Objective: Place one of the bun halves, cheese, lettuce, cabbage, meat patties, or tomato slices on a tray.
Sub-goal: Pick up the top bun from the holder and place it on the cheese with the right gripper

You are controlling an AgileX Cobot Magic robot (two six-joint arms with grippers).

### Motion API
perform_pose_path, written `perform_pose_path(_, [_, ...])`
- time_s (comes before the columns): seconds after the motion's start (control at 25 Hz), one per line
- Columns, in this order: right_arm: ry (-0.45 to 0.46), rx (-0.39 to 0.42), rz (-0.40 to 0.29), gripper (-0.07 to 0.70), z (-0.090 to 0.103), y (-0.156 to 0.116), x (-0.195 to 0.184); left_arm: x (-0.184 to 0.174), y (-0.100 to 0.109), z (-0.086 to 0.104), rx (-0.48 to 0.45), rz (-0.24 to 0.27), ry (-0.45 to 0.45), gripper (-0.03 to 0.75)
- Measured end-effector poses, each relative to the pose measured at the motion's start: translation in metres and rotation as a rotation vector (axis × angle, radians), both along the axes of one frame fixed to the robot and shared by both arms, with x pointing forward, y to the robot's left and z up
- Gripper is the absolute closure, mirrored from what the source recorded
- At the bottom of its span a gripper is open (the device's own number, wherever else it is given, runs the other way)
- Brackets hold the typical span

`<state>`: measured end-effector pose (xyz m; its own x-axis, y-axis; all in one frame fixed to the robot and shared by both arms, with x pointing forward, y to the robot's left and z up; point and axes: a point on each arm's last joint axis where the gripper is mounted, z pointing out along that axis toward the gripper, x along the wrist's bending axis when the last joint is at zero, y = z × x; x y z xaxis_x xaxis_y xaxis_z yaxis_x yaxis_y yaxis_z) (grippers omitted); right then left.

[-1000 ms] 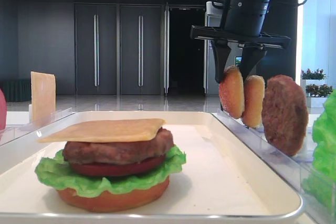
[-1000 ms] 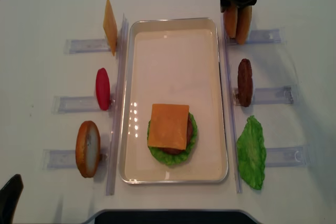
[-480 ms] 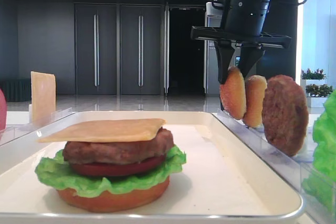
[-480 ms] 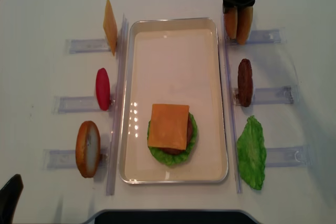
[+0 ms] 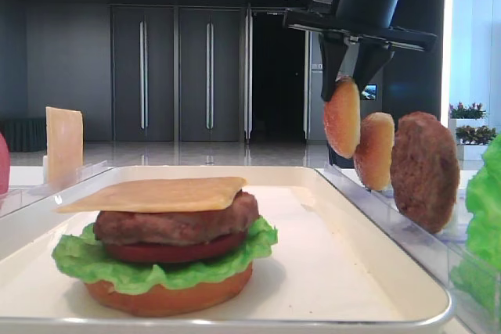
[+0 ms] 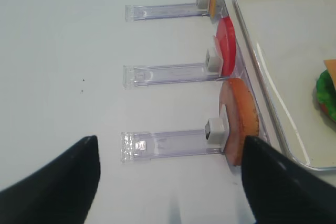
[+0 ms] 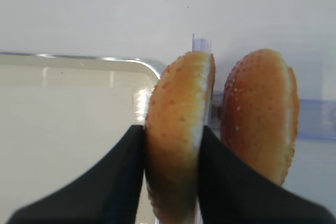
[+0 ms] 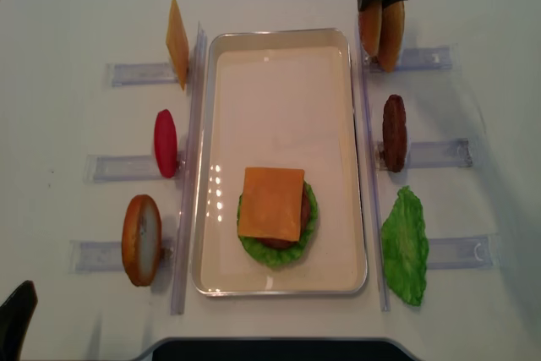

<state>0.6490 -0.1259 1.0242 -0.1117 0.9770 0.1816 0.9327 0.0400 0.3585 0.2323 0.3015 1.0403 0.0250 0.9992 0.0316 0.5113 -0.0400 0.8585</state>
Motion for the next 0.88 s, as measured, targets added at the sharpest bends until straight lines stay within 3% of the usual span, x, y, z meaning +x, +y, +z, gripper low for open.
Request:
perform_pose_path(0.44, [0.07,0.049,0.01,0.391,0.037,-0.004,-0.026,0.0,0.0,0.0,0.001,0.0,0.0,0.073])
perform_pose_path(0.6, [0.087,0.081,0.052,0.391,0.058,-0.005,-0.041,0.0,0.0,0.0,0.001,0.0,0.0,0.073])
perform_pose_path(0.88, [0.036,0.181,0.139,0.391,0.099,-0.001,-0.069,0.0,0.0,0.0,0.001,0.0,0.0,0.073])
